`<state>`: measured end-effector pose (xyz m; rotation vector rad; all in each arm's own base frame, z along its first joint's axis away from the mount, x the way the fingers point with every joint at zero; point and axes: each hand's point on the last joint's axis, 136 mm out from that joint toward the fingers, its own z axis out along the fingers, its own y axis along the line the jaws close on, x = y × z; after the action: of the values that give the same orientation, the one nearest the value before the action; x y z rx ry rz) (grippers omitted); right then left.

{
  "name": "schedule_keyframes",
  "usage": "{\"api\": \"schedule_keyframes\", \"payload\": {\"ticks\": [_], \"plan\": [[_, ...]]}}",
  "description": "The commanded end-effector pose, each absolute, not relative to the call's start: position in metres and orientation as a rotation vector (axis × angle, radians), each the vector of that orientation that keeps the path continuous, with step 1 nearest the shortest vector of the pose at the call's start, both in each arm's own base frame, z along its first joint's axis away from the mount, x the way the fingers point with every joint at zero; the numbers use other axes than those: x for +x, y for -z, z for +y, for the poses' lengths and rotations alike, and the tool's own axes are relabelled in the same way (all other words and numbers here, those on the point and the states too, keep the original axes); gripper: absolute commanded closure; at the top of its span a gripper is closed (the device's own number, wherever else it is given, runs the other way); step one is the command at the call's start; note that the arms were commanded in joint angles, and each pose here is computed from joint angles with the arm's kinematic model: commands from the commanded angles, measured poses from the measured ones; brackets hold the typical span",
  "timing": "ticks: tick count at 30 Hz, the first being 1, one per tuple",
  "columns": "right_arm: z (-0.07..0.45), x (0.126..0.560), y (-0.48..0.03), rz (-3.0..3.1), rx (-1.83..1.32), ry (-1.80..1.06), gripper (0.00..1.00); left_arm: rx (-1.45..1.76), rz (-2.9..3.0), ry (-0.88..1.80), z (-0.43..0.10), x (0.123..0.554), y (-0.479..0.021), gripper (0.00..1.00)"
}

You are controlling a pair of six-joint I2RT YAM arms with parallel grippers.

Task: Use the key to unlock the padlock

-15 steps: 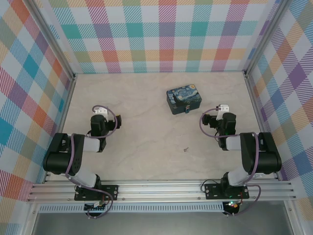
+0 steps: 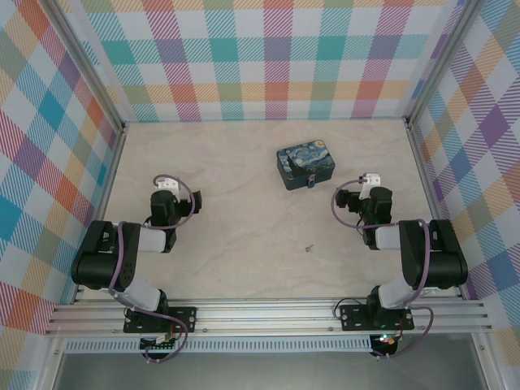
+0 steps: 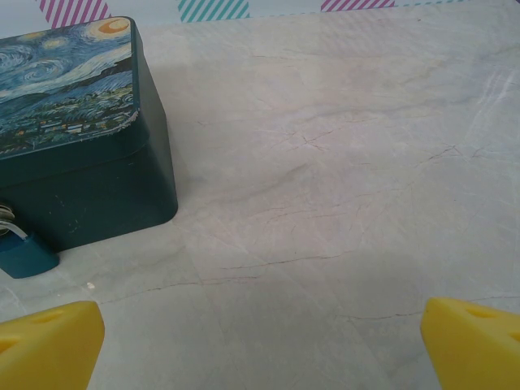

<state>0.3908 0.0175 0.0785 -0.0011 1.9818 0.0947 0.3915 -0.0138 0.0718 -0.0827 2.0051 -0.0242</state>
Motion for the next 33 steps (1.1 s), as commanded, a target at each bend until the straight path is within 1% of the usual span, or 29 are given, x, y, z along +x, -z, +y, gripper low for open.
{"api": "schedule_keyframes", "payload": {"ticks": [1,6,12,16,21,26,30,33], "plan": [[0.015,0.398,-0.092,1.94,0.008,-0.09,0.0,-0.076,1.985,0.029,-0.013,0.398,-0.079,0.0],[0.014,0.397,-0.094,1.933,0.013,-0.088,0.0,-0.115,1.973,0.002,-0.007,0.398,-0.082,0.0],[0.009,0.393,-0.117,1.95,0.049,-0.072,0.0,-0.211,1.998,-0.04,0.006,0.389,-0.114,0.0],[0.013,0.384,-0.131,2.005,0.08,-0.124,0.0,-0.372,1.995,0.042,0.009,0.379,-0.136,0.0],[0.023,0.372,-0.152,2.057,0.156,-0.25,0.0,-0.423,2.007,0.28,-0.016,0.37,-0.158,0.0],[0.055,0.369,-0.168,2.092,0.142,-0.497,0.0,-0.406,2.062,0.534,-0.057,0.368,-0.166,0.0],[0.068,0.381,-0.171,2.142,0.145,-0.603,0.0,-0.32,2.105,0.681,-0.106,0.372,-0.165,0.0],[0.07,0.399,-0.173,2.151,0.158,-0.626,0.0,-0.259,2.149,0.83,-0.148,0.382,-0.162,0.0]]}}
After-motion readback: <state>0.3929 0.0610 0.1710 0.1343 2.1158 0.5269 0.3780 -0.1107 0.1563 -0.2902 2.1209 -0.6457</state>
